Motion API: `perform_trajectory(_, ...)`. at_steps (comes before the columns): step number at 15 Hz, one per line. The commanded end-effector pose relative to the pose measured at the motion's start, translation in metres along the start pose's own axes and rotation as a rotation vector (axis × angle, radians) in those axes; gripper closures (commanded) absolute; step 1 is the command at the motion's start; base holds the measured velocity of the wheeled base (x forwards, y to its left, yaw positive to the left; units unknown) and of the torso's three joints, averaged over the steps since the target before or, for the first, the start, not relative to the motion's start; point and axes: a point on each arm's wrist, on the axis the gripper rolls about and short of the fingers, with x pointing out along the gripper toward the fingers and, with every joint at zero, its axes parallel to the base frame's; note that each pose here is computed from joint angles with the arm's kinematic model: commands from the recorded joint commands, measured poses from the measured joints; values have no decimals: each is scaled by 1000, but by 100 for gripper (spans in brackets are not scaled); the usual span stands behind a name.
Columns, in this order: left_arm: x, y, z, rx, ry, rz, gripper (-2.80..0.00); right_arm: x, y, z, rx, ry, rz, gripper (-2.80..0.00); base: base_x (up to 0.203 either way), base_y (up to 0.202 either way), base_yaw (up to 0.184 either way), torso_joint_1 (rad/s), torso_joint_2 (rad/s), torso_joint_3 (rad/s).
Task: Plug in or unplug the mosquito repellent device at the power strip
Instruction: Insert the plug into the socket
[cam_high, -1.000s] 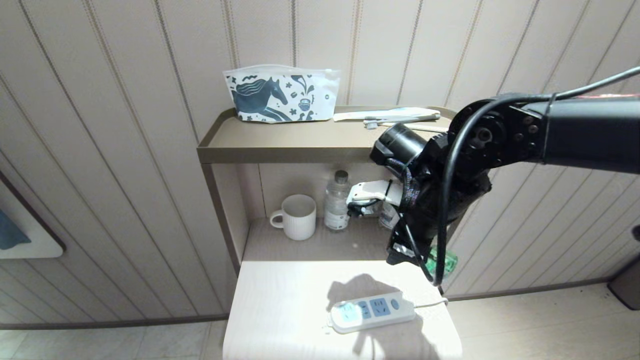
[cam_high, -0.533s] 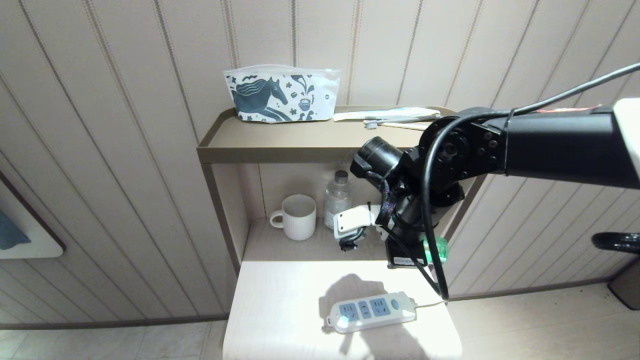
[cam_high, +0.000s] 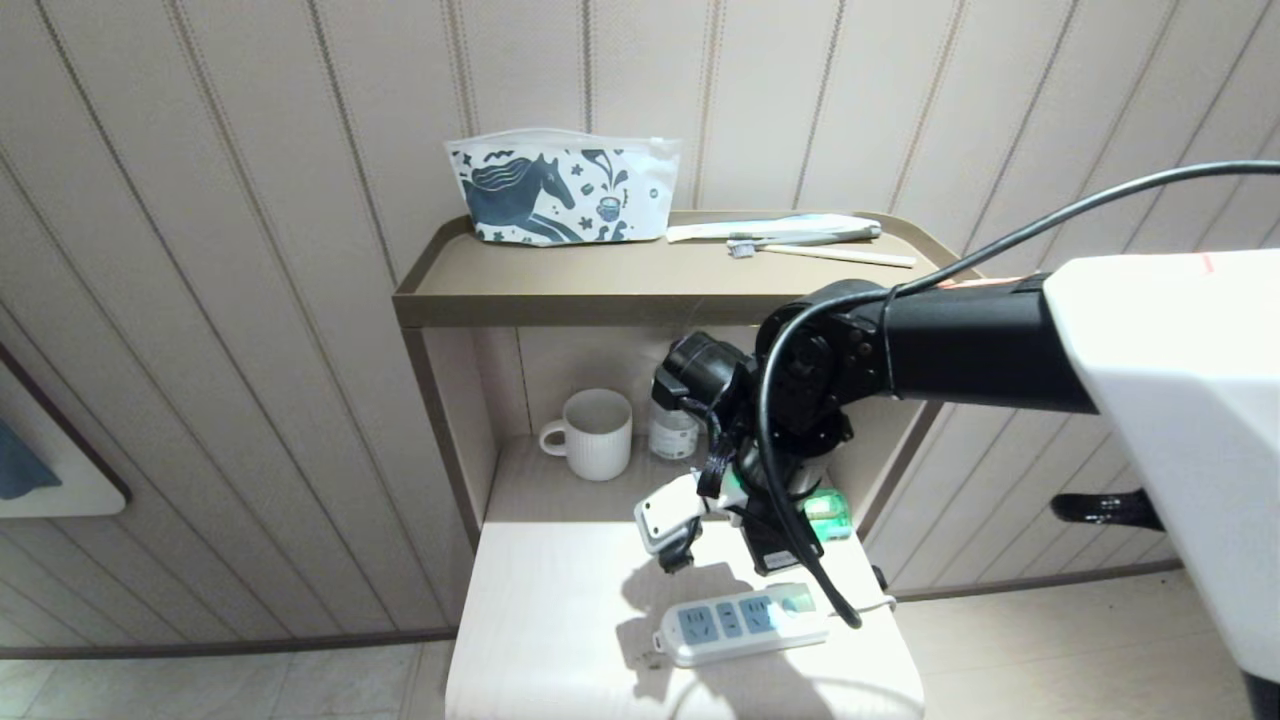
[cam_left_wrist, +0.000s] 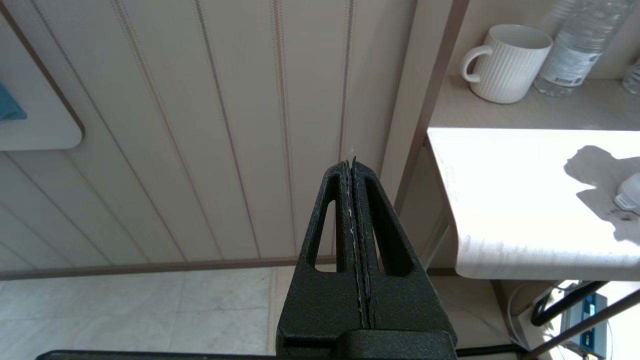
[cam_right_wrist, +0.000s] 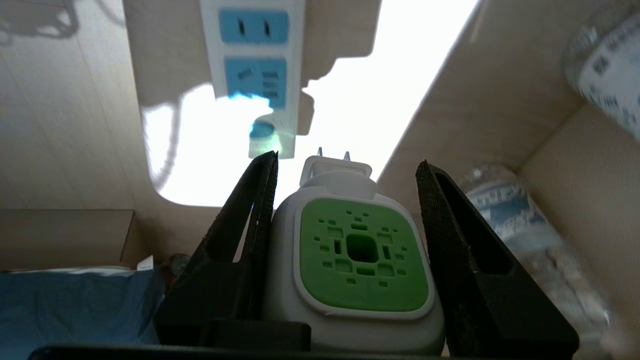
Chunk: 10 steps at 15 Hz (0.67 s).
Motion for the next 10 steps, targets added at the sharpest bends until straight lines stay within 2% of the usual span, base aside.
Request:
perform_trajectory(1, 0, 0, 0, 0, 2, 0, 0, 20, 5, 15, -37, 10, 47, 0, 0, 0, 0, 0, 0, 0)
perform_trajectory(10, 0, 0, 0, 0, 2, 0, 0, 36, 12, 19, -67, -49, 150, 0, 0, 0, 0, 0, 0, 0)
